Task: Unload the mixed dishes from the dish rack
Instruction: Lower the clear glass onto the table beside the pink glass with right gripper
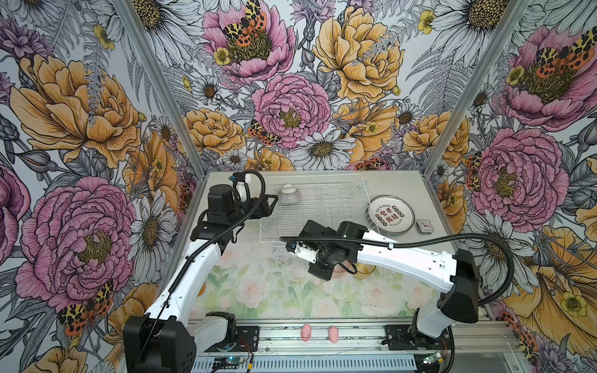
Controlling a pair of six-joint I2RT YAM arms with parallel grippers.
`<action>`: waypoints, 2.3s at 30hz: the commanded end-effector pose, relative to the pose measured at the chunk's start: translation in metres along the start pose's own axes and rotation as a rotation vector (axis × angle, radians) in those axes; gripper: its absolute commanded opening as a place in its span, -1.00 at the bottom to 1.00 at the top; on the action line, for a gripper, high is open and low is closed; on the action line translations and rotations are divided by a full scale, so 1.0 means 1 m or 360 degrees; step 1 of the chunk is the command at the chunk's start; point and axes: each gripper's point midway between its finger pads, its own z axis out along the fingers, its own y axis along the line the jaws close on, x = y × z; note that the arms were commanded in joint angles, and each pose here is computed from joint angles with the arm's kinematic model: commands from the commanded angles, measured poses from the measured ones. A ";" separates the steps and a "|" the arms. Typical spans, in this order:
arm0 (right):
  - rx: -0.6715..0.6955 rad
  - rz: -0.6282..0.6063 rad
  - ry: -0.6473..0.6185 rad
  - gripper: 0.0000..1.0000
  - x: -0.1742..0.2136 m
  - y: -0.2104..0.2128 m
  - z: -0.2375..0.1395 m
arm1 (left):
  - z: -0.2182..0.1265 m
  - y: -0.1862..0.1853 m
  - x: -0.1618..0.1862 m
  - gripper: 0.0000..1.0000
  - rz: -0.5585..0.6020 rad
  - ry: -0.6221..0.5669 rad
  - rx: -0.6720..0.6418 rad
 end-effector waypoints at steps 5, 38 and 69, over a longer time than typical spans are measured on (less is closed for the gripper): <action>0.0061 -0.0127 0.0112 -1.00 -0.005 -0.002 0.010 | -0.010 0.015 0.000 0.86 0.0015 -0.0029 -0.0087; -0.0036 -0.0319 0.0401 -1.00 -0.008 0.000 0.073 | -0.003 0.032 0.003 0.88 -0.0017 0.0003 -0.0095; 0.0062 -0.0283 0.0352 -0.59 -0.014 -0.016 0.065 | -0.003 0.031 0.006 0.87 -0.0023 0.0016 -0.0088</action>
